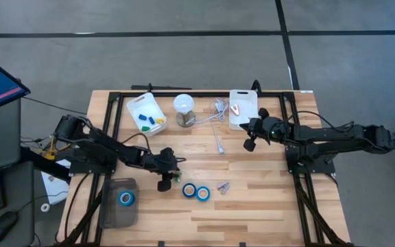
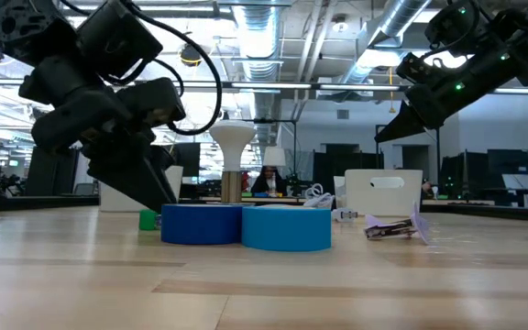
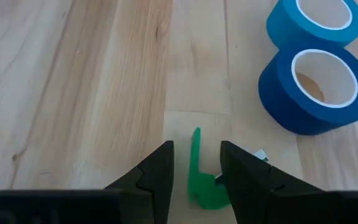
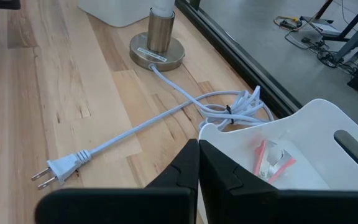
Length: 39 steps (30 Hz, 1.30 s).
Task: Pick and place Stapler, Stapler remover, tape
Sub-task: Put the green stapler into the left white bin
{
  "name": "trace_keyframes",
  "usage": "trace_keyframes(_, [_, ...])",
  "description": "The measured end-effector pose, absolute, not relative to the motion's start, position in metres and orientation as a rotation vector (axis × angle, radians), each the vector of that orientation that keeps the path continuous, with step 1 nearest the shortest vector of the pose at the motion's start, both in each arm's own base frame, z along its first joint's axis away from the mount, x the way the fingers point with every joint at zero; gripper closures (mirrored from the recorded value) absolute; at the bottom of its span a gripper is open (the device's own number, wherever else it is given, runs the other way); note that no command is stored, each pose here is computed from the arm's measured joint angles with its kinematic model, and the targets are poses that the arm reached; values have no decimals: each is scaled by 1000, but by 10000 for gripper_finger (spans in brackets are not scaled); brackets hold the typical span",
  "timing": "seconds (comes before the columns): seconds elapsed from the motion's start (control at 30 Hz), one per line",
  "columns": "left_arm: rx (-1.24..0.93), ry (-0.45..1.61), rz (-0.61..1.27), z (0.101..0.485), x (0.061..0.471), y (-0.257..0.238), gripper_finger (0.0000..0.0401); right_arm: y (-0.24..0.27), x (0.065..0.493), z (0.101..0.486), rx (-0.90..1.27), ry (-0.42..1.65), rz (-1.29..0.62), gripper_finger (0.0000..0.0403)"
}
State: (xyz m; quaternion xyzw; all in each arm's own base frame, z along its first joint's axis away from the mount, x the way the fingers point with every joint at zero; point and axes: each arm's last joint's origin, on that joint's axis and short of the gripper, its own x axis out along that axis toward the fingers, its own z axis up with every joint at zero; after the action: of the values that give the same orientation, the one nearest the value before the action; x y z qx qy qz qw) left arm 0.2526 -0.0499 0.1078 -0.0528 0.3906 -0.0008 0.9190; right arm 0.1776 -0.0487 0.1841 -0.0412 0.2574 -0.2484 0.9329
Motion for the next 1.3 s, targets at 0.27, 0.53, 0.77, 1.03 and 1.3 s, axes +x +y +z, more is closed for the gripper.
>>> trace_keyframes(0.27, [-116,817,8,99,256,-50,293,-49,178,184,-84,527,-508,403])
trace_keyframes(0.53, [-126,813,11,98,256,-50,376,-49,178,184,-84,527,-508,403])
trace_keyframes(0.77, [-149,802,24,98,257,-49,394,-49,178,184,-84,527,-507,403])
trace_keyframes(1.03, [-111,793,34,101,256,-48,398,-49,178,184,-84,527,-508,403])
trace_keyframes(1.3, [-52,708,63,125,255,-29,399,-49,178,184,-84,527,-508,403])
